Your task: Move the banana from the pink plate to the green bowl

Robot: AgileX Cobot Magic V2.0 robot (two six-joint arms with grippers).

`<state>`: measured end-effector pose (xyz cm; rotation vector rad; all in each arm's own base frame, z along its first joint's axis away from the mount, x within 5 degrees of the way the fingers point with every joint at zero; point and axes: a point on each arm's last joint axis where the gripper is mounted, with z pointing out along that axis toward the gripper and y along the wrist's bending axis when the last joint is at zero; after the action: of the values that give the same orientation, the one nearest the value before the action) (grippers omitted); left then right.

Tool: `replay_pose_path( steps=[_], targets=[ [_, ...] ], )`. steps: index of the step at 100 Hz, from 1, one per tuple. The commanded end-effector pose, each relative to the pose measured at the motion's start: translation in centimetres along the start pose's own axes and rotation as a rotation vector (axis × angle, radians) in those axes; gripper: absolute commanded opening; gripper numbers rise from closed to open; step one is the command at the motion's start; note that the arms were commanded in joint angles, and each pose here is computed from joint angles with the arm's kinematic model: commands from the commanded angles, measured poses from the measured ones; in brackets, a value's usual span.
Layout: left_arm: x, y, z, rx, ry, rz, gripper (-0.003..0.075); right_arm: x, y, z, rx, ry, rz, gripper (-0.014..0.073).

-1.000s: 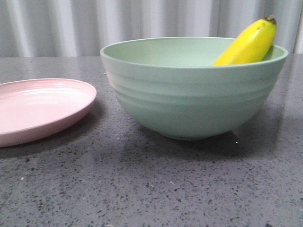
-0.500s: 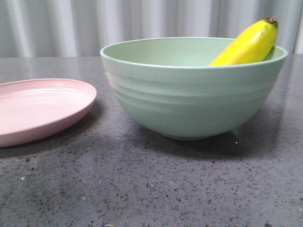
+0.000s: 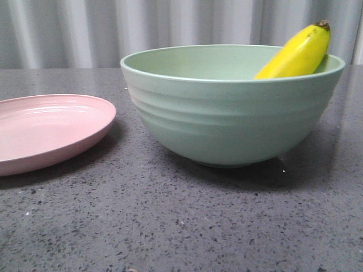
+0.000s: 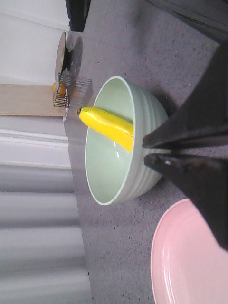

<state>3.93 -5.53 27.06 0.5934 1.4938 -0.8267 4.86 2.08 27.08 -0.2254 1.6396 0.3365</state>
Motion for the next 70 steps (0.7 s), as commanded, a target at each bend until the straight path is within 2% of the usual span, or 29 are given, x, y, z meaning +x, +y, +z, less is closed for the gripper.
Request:
replay_pose_path(
  steps=[1,42,55,60,70],
  targets=[
    [-0.1,0.1,-0.4,-0.009,-0.047,-0.017,-0.0020,-0.7,-0.1,0.1,0.014,-0.062,-0.018,-0.0053],
    [4.0,0.8,-0.1,-0.029,0.064,-0.031,-0.0020,1.0,-0.3,0.6,0.017,-0.002,-0.015,-0.0053],
    [3.5,1.7,-0.1,-0.121,-0.014,-0.035,-0.0020,1.0,-0.3,0.6,0.017,-0.002,-0.015,-0.0053],
    [3.1,2.1,-0.2,-0.174,-0.063,0.006,-0.0020,1.0,-0.3,0.6,0.017,-0.002,-0.015,-0.0053],
    [1.8,2.9,-0.6,-0.280,-0.186,0.226,-0.0020,1.0,-0.3,0.6,0.017,-0.002,-0.015,-0.0053]
  ],
)
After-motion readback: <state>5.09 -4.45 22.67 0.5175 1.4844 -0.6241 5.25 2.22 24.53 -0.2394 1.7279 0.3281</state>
